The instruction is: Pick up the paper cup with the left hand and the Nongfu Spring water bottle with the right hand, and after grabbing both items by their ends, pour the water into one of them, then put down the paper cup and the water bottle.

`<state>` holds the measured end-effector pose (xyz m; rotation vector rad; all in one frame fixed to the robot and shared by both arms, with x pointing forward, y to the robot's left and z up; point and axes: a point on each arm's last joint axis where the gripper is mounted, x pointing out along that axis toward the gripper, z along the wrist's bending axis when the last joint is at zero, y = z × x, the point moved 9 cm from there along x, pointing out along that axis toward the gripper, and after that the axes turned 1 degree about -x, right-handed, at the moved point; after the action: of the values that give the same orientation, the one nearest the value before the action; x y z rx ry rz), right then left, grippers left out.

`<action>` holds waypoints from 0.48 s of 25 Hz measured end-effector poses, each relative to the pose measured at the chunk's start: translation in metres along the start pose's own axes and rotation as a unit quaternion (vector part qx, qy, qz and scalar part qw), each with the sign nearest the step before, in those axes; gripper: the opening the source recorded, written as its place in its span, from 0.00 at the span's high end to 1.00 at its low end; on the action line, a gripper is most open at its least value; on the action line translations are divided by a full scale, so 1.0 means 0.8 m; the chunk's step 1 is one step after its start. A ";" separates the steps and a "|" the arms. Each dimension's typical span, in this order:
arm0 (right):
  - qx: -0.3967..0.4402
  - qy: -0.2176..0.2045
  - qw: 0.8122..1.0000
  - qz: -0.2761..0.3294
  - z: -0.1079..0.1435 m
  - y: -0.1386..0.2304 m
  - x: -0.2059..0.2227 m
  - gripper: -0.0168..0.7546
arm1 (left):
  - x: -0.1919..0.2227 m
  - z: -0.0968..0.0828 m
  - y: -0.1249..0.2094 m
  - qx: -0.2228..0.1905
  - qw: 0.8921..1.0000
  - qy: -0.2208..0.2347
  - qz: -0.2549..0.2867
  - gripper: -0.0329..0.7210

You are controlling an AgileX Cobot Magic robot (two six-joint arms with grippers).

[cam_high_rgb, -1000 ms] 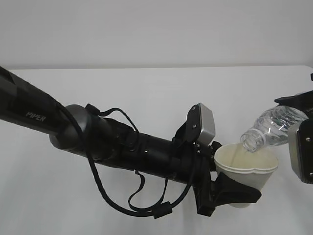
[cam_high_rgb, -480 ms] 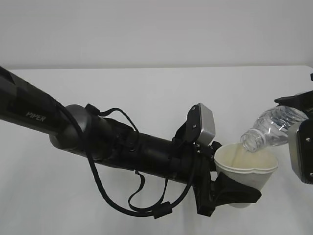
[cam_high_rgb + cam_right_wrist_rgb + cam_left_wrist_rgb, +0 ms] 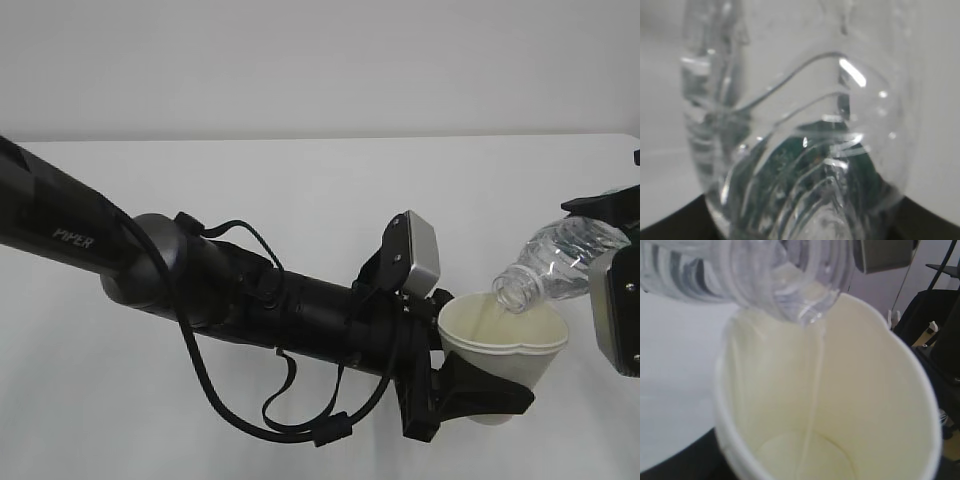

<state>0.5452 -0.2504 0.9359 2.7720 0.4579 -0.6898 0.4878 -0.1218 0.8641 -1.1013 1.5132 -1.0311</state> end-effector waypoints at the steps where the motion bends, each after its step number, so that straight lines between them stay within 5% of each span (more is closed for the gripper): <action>1: 0.000 0.000 1.000 0.000 0.000 0.000 0.000 0.46 | 0.000 0.000 0.000 0.000 1.000 0.000 0.000 0.40; 12: -0.001 0.000 1.000 0.000 0.000 0.000 0.000 0.46 | 0.000 0.000 0.000 0.000 1.000 0.000 0.000 0.40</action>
<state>0.5452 -0.2504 0.9359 2.7701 0.4584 -0.6890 0.4878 -0.1218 0.8641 -1.1013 1.5132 -1.0311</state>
